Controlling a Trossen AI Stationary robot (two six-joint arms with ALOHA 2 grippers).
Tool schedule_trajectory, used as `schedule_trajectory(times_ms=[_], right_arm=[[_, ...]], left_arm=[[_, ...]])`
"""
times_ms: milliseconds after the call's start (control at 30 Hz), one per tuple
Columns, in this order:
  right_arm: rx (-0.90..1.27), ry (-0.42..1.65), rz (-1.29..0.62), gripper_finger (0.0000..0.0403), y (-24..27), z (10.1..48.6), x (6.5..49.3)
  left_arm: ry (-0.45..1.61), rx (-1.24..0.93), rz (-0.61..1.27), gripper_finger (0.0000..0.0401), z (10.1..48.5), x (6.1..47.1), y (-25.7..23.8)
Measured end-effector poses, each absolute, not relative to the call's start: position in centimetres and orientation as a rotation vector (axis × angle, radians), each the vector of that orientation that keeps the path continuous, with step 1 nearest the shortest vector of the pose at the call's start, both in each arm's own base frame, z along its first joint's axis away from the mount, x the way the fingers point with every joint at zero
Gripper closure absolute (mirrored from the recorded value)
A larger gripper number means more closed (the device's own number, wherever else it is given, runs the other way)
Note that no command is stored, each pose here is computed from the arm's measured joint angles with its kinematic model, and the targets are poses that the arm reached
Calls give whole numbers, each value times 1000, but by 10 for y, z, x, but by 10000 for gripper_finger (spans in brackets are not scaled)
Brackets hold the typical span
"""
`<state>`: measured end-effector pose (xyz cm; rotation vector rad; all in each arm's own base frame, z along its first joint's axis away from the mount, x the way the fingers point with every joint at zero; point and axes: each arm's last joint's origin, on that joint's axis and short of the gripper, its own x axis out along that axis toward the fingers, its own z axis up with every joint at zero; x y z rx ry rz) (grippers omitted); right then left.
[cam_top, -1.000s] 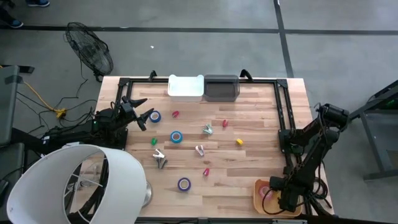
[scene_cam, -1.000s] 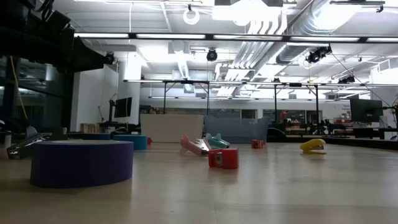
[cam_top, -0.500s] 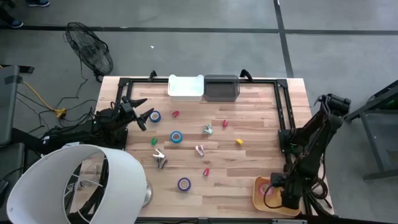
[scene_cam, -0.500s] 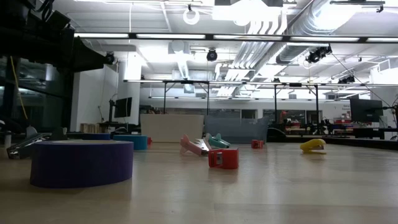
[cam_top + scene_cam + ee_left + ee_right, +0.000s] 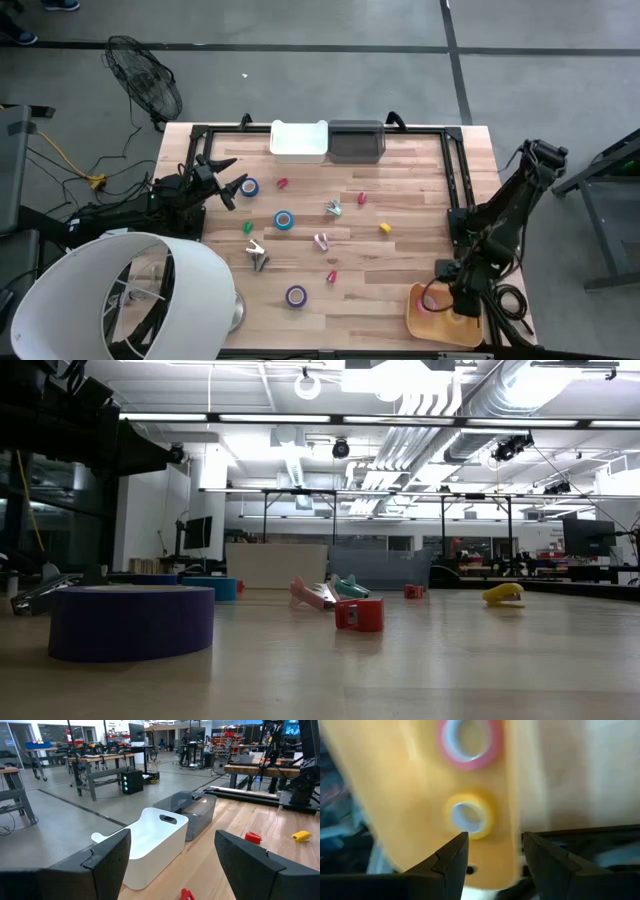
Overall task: Pick and place Stapler, Stapler remover, tape
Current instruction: Put the yellow stapler into the black bin
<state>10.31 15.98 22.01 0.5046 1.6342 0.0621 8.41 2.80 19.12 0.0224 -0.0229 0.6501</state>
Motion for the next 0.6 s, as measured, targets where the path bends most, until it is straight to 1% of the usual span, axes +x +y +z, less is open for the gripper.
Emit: schedule_trajectory(times_ms=[167, 400, 600], right_arm=[[452, 1583, -38, 221, 142, 222, 108], [357, 1432, -90, 222, 123, 224, 124], [436, 1386, -216, 222, 101, 224, 142]], left_arm=[[-23, 22, 650, 116, 191, 84, 28], [-23, 22, 650, 116, 191, 84, 28], [-23, 22, 650, 116, 191, 84, 28]])
